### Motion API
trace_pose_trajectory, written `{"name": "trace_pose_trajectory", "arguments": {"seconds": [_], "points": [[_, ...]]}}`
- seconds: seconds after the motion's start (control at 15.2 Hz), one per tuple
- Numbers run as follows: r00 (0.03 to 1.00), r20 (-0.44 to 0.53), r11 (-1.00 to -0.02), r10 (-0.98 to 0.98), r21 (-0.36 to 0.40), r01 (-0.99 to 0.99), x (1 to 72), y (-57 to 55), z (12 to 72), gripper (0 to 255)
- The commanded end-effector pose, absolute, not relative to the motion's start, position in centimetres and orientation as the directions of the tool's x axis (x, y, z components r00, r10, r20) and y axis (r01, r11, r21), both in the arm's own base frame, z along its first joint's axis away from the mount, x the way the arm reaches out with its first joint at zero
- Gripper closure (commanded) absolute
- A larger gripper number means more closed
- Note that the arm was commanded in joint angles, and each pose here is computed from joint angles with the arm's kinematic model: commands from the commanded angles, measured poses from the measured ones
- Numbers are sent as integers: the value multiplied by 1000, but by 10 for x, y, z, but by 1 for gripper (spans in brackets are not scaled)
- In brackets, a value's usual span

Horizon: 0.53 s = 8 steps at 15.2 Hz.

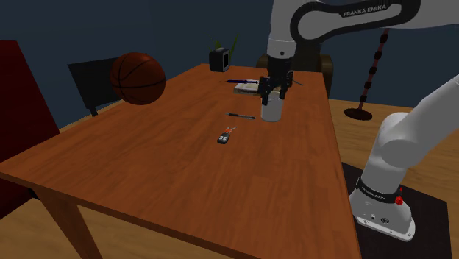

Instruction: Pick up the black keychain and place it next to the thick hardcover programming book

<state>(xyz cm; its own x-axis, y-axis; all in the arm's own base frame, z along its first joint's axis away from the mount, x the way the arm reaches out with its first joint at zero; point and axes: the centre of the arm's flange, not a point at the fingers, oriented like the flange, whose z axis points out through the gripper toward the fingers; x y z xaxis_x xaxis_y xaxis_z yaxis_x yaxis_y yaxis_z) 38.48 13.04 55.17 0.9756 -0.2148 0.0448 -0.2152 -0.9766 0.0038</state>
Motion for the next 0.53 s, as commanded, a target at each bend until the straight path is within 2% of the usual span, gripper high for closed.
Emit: {"name": "trace_pose_trajectory", "arguments": {"seconds": [0.0,0.46], "points": [[977,36,-977,-212,2,-212,395,156,543,0],[979,29,-979,-203,-5,-203,428,239,522,0]]}}
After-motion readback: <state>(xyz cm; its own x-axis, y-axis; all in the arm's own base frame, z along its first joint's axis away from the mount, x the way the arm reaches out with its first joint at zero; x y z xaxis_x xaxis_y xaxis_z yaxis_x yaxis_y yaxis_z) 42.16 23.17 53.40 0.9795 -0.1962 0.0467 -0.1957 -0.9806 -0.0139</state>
